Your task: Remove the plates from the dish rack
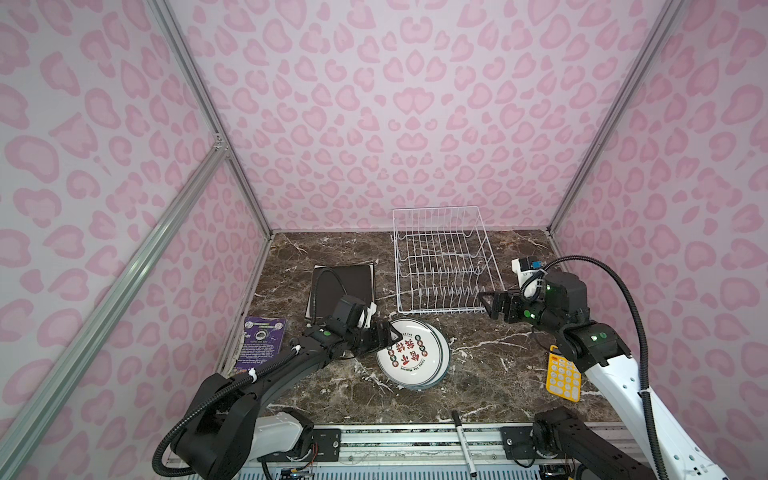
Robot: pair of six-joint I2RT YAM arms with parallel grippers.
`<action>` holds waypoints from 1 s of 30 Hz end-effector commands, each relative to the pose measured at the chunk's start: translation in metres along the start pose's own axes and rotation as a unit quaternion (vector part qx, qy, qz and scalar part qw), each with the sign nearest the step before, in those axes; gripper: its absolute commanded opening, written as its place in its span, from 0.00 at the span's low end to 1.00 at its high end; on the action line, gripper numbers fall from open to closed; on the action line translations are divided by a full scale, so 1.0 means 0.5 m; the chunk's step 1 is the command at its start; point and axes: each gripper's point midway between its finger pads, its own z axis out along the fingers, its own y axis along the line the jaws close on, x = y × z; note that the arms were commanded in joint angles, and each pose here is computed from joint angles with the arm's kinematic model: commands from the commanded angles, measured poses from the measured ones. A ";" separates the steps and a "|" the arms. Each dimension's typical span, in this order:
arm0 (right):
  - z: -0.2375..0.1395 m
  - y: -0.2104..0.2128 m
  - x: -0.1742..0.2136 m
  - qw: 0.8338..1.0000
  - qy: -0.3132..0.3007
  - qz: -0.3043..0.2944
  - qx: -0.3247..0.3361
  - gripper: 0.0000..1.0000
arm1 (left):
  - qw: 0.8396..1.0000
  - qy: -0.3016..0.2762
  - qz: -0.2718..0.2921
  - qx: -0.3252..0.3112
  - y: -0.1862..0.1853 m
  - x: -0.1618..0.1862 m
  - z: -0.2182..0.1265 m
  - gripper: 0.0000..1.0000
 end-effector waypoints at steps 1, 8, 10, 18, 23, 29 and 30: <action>0.004 0.002 -0.004 1.000 -0.007 0.002 -0.004 0.99 | 0.998 0.018 0.011 -0.057 0.027 0.010 -0.001 0.99; 0.008 -0.001 -0.003 1.000 -0.006 0.004 -0.002 0.99 | 0.995 0.038 0.016 -0.086 0.030 0.019 0.029 0.98; 0.010 -0.004 0.002 1.000 -0.003 0.004 -0.001 0.99 | 0.996 0.035 0.021 -0.080 0.020 0.016 0.030 0.98; 0.022 -0.014 0.013 1.000 0.000 0.013 0.002 0.99 | 0.994 0.022 0.044 -0.100 0.008 -0.006 0.016 0.98; 0.018 -0.023 0.014 1.000 0.001 0.010 0.012 0.99 | 0.988 0.018 0.043 -0.147 0.032 -0.007 -0.008 0.98; -0.008 -0.100 -0.010 0.993 -0.062 0.002 0.105 0.99 | 0.949 -0.132 0.124 -0.256 0.020 -0.096 -0.202 0.98; -0.015 -0.123 -0.017 0.988 -0.086 0.000 0.130 0.99 | 0.934 -0.181 0.142 -0.274 0.014 -0.126 -0.246 0.98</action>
